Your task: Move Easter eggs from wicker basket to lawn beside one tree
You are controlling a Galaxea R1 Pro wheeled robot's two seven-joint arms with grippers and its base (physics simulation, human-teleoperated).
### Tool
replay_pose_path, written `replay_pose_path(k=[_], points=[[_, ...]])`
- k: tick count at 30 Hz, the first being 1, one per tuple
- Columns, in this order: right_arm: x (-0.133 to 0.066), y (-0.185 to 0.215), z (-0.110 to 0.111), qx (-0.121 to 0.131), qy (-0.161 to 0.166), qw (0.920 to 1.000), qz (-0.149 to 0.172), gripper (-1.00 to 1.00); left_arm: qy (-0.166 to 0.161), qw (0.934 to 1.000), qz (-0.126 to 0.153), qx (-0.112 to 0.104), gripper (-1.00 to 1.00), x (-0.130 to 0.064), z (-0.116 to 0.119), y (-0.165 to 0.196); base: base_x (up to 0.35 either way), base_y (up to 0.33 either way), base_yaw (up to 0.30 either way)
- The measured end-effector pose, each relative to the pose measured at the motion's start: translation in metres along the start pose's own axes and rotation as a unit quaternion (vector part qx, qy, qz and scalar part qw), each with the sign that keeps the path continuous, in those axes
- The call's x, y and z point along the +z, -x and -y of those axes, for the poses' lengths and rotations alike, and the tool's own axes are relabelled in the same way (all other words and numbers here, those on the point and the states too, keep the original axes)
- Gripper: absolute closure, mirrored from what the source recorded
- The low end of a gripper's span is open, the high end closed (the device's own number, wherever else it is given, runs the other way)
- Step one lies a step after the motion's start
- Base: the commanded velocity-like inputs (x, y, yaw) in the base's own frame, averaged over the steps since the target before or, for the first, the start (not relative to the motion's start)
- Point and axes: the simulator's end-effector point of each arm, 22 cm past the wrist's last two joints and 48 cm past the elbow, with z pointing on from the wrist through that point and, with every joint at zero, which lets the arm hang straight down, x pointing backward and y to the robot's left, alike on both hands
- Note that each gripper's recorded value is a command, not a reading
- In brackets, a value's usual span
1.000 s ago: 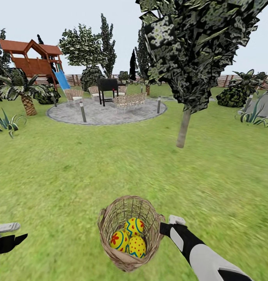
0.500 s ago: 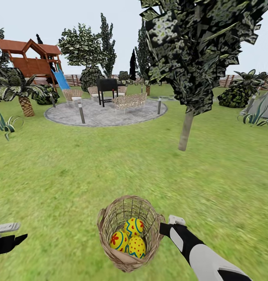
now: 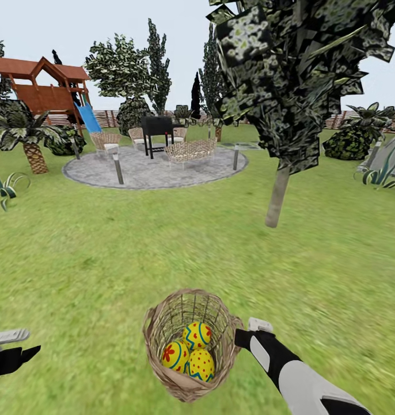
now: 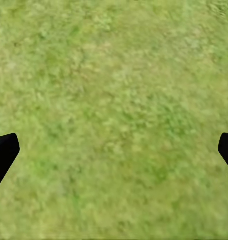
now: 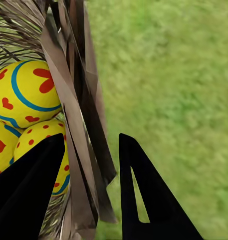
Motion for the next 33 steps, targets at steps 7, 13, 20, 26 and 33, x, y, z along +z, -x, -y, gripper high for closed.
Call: replay_pose_path(k=[7, 13, 20, 26, 33], points=[[0.0000, -0.0001, -0.0002, 0.000, 0.000, 1.0000, 0.000, 1.00, 0.000, 1.0000, 0.000, 0.000, -1.00, 0.0001, 0.0002, -0.0002, 0.344, 0.000, 0.000], [0.0001, -0.0012, 0.0000, -0.001, 0.000, 1.0000, -0.001, 1.00, 0.001, 1.0000, 0.000, 0.000, -1.00, 0.0002, 0.0000, -0.0006, 0.344, 0.000, 0.000], [0.0002, -0.0019, -0.0005, -0.001, 0.000, 1.0000, -0.001, 1.00, 0.001, 1.0000, 0.000, 0.000, -1.00, 0.0002, 0.0000, -0.0006, 0.344, 0.000, 0.000], [0.0001, -0.0010, -0.0001, -0.002, 0.000, 1.0000, 0.000, 1.00, 0.001, 1.0000, -0.001, 0.000, -1.00, 0.0002, -0.0001, -0.0008, 0.344, 0.000, 0.017], [0.0001, -0.0008, 0.0005, 0.001, 0.000, 1.0000, 0.000, 1.00, 0.001, 1.0000, 0.000, 0.000, -1.00, 0.0002, 0.0001, -0.0003, 0.295, 0.000, 0.068]])
